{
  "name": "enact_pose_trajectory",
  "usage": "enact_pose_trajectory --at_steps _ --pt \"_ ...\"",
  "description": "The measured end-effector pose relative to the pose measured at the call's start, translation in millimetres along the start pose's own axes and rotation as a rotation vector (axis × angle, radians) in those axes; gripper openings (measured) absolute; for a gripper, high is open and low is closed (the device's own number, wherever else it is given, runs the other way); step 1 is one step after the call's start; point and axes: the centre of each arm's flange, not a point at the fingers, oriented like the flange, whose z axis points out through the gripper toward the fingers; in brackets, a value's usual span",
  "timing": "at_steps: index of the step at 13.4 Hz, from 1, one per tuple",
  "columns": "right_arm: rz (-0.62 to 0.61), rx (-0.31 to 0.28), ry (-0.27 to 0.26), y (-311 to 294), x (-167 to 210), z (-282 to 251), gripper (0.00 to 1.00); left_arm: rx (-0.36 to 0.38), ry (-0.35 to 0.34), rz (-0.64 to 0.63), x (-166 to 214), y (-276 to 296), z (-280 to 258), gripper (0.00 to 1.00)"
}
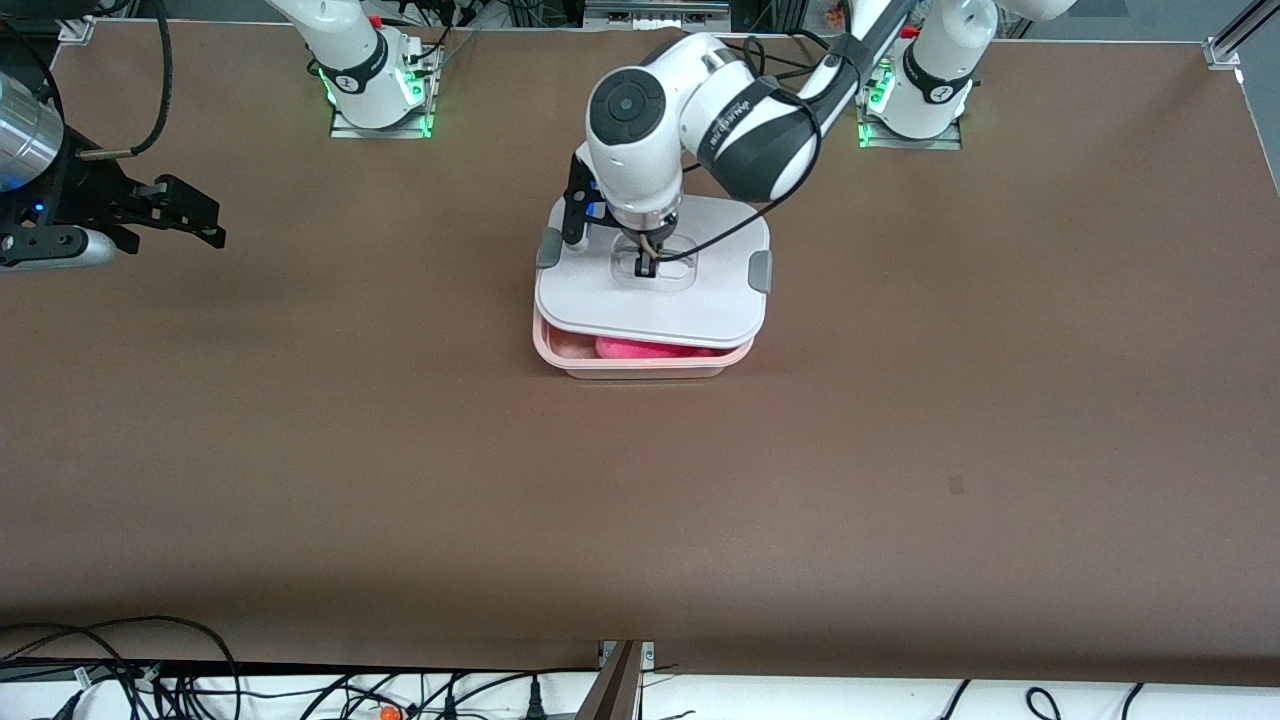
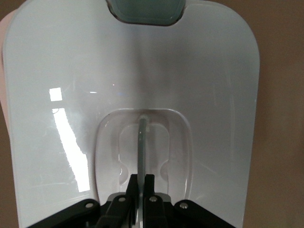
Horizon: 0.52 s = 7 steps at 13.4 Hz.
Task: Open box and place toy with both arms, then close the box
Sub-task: 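Lower the lid onto the box with the left gripper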
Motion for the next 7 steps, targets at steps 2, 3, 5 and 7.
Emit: enact_pose_trajectory --at_steps 2,3,5,7 --pt "0.002 0.0 0.003 0 0 0 1.0 -0.003 -0.006 -0.022 4 3 4 0.07" --pt "0.002 0.0 0.004 1 1 0 1.0 -0.007 -0.01 -0.034 4 1 8 0.07" --pt "0.002 0.0 0.005 1 1 0 1.0 -0.003 -0.005 -0.058 6 -3 17 0.07" --pt "0.002 0.0 0.004 1 1 0 1.0 0.007 0.008 -0.077 10 -7 24 0.07"
